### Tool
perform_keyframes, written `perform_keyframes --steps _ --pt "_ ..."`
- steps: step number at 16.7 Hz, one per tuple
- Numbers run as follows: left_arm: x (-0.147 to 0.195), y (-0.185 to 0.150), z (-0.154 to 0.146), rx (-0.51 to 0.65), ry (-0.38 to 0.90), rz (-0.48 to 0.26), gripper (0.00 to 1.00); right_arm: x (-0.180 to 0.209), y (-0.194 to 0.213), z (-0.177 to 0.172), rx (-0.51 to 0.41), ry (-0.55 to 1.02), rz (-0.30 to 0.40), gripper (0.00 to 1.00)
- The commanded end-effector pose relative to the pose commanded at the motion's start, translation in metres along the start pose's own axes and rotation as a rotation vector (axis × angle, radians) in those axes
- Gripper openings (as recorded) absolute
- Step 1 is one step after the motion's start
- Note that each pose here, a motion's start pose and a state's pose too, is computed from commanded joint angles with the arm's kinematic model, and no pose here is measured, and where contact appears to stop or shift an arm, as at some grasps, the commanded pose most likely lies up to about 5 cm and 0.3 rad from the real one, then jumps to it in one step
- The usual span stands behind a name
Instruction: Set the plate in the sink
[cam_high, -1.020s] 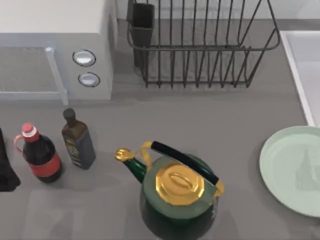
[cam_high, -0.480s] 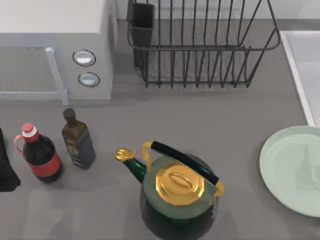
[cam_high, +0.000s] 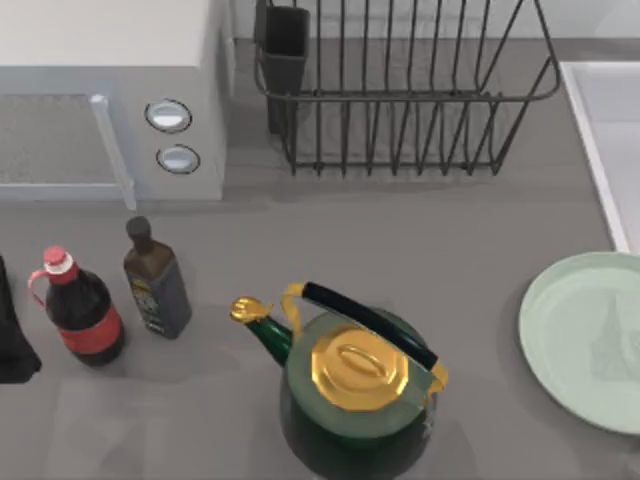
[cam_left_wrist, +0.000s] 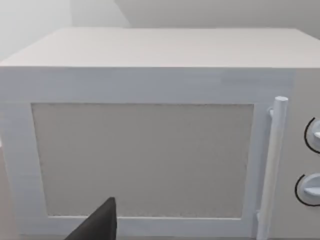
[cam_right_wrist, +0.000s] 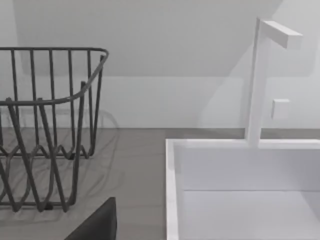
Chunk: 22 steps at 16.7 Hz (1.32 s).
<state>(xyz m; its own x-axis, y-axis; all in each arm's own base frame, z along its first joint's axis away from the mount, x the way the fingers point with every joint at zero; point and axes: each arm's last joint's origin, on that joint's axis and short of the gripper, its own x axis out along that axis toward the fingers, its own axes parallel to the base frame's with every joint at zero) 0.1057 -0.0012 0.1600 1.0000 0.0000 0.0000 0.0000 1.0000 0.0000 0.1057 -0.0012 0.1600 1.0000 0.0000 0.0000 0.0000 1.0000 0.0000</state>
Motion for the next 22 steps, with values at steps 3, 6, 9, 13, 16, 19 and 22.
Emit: perform_keyframes --steps 3,6,9,13,16,19,22 --pt "0.000 0.000 0.000 0.000 0.000 0.000 1.00 0.000 0.000 0.000 0.000 0.000 0.000 1.00" --pt "0.000 0.000 0.000 0.000 0.000 0.000 1.00 0.000 0.001 0.005 0.010 0.027 0.010 1.00" --pt "0.000 0.000 0.000 0.000 0.000 0.000 1.00 0.003 0.005 0.024 0.044 0.136 0.042 1.00" --pt "0.000 0.000 0.000 0.000 0.000 0.000 1.00 0.023 0.016 0.056 0.098 0.402 0.095 1.00" --pt "0.000 0.000 0.000 0.000 0.000 0.000 1.00 0.054 0.032 0.076 0.124 0.661 0.119 1.00" --pt "0.000 0.000 0.000 0.000 0.000 0.000 1.00 0.094 0.054 0.084 0.126 0.935 0.117 1.00" --pt "0.000 0.000 0.000 0.000 0.000 0.000 1.00 0.134 0.083 0.076 0.101 1.190 0.090 1.00"
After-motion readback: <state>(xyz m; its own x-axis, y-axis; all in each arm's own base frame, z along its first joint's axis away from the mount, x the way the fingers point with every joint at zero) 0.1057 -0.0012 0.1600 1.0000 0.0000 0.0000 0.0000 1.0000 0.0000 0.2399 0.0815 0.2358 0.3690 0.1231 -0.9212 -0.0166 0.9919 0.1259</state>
